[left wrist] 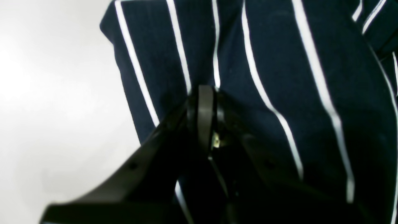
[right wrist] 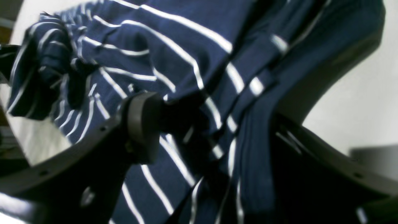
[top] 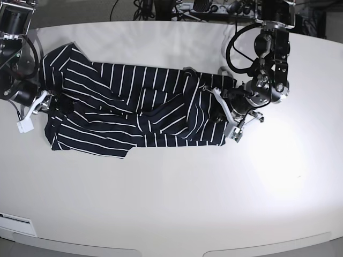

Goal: Fold the T-shirt properly
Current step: 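Release the shirt and regrasp the folded edge with the left gripper, then release the left gripper and drag the shirt with the right gripper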

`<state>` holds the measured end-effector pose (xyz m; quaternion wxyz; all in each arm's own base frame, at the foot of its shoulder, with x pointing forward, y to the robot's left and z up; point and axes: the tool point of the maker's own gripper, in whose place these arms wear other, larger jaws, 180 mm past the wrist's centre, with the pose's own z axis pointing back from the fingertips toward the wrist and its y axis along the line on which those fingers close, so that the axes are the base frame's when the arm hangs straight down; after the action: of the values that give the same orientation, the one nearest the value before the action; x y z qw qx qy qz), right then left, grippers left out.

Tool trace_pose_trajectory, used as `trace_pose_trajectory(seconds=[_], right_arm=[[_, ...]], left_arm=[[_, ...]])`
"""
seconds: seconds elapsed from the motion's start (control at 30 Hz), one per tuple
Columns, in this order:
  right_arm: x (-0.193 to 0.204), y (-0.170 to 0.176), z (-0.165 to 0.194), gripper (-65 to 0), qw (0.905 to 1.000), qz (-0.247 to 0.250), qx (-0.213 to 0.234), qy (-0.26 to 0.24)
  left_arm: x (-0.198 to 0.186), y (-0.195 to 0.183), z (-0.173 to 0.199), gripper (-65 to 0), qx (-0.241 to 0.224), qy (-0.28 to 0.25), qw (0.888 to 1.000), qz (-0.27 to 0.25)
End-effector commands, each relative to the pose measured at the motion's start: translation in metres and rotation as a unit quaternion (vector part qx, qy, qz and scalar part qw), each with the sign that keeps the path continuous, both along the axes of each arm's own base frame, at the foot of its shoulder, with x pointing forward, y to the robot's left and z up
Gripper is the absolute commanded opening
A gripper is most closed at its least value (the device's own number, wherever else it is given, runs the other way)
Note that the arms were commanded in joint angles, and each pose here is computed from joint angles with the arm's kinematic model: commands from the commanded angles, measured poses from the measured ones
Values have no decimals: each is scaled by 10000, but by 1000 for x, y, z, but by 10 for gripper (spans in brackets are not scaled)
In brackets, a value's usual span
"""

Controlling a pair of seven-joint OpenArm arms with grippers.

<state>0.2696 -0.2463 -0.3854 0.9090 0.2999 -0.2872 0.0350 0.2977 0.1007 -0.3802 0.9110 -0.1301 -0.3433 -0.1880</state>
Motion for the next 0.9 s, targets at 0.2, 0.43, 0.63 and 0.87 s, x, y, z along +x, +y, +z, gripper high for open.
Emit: trace_pose_trajectory(seconds=[0.2, 0.43, 0.63, 0.87], right_arm=[[14, -4, 18, -228, 9998, 168, -126, -14], [11, 16, 9, -228, 9997, 187, 125, 10], [11, 29, 5, -228, 9994, 210, 260, 10], [11, 17, 8, -590, 9997, 208, 111, 12]], left_arm=[[-13, 14, -15, -650, 397, 411, 9984, 4], [-12, 14, -14, -650, 386, 381, 9985, 6], [-11, 14, -13, -650, 382, 367, 9986, 7], [-3, 5, -3, -650, 85, 249, 9997, -14]])
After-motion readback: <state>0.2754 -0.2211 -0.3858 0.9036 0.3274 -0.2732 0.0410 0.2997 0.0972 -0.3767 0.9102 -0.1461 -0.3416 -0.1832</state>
